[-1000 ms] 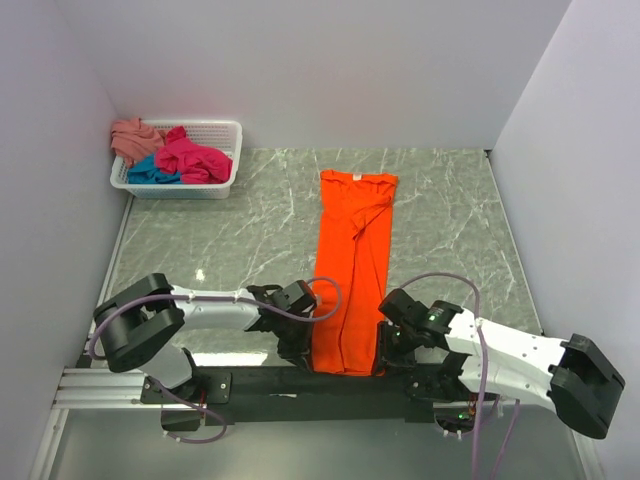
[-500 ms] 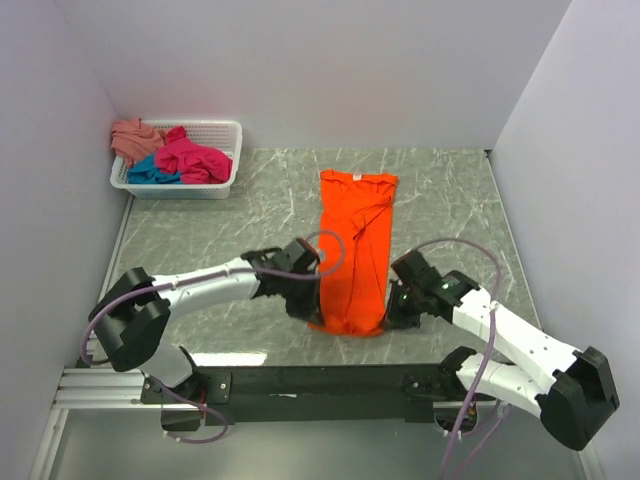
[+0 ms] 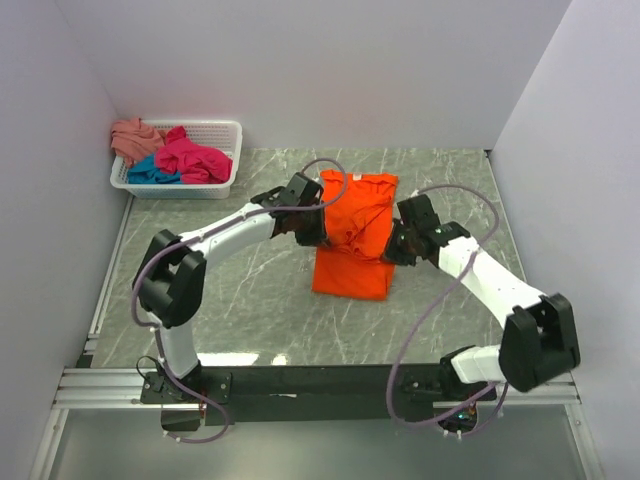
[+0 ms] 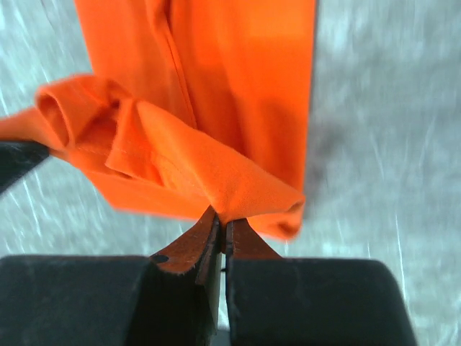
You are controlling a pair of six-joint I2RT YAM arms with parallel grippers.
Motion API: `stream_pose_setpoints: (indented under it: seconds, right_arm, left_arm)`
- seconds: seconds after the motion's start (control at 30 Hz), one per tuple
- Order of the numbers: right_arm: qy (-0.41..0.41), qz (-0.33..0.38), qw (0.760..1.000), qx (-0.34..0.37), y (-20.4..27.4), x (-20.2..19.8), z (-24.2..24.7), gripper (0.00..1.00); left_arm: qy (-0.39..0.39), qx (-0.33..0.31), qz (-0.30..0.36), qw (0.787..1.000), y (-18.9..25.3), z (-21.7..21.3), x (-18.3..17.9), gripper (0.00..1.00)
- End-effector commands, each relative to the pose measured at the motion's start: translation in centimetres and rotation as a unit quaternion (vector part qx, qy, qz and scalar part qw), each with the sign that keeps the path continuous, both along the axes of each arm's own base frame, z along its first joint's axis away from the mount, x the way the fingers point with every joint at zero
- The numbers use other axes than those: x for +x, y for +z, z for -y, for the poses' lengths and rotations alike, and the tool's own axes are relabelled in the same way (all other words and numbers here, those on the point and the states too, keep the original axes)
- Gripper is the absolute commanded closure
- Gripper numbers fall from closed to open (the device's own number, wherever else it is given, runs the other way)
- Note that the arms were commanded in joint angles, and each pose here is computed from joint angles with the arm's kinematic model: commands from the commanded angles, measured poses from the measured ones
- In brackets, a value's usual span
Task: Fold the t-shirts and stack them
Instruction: Fold the tshirt
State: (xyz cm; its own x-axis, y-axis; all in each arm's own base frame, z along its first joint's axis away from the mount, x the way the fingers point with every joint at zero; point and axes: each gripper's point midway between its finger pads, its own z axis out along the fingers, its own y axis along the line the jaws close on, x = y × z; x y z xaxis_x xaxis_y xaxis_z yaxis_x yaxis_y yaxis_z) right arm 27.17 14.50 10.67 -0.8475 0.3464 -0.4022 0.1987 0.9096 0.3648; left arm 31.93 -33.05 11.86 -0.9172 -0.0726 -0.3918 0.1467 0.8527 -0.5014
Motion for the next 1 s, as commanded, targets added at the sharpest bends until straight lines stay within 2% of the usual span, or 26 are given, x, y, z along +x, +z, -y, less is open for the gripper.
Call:
stream_pose_setpoints:
  seconds: [0.0,0.37,0.47,0.57,0.63,0.67,0.7,0.73,0.77,0.8,0.87,0.9,0.97]
  right_arm:
    - [-0.003,0.070,0.998,0.005,2.5,4.9,-0.2,1.00]
    - [0.005,0.022,1.000,0.013,-0.7,9.3,-1.0,1.00]
    - [-0.008,0.017,1.000,0.013,-1.2,10.4,-0.8,0.96]
    - [-0.016,0.012,1.000,0.018,-1.6,11.4,-0.7,0.92]
    - [-0.019,0.011,1.000,0.015,-1.7,12.2,-0.6,0.81]
    - [-0.020,0.011,1.000,0.012,-1.7,12.5,-0.4,0.74]
    - [-0.023,0.016,1.000,0.008,-1.5,13.0,-0.3,0.63]
    - [-0.026,0.022,0.999,0.004,-1.2,13.5,0.0,0.59]
    - [-0.026,0.028,0.999,0.008,-0.9,13.8,-0.1,0.55]
    - [-0.025,0.038,0.999,0.012,-0.3,14.1,-0.1,0.49]
    - [-0.016,0.050,0.998,0.025,0.7,14.2,-0.6,0.41]
    - [-0.011,0.056,0.998,0.029,1.2,13.8,-0.6,0.32]
    - [-0.001,0.064,0.997,0.037,1.6,13.1,-0.7,0.31]
  left_arm:
    - [0.000,0.004,0.038,0.999,1.1,0.2,3.0,1.00]
    - [0.003,0.016,0.036,0.999,-0.6,0.4,6.5,1.00]
    - [-0.003,0.015,0.034,0.999,-1.2,0.6,7.3,0.99]
    - [-0.015,0.018,0.029,0.999,-2.0,0.9,8.2,0.94]
    - [-0.016,0.008,0.039,0.999,-1.9,1.2,9.2,0.86]
    - [-0.021,0.000,0.042,0.999,-1.6,1.4,9.5,0.69]
    - [-0.023,-0.007,0.048,0.999,-1.2,1.4,10.0,0.57]
    - [-0.025,-0.016,0.059,0.998,-0.4,1.6,10.4,0.44]
    - [-0.029,-0.029,0.071,0.997,0.4,2.1,10.9,0.13]
    - [-0.033,-0.036,0.078,0.996,0.9,2.3,11.0,0.01]
    - [-0.037,-0.043,0.089,0.994,2.4,2.4,11.3,0.01]
    - [-0.037,-0.042,0.093,0.994,3.0,2.3,11.2,0.01]
    - [-0.029,-0.038,0.102,0.994,4.1,1.6,10.8,0.01]
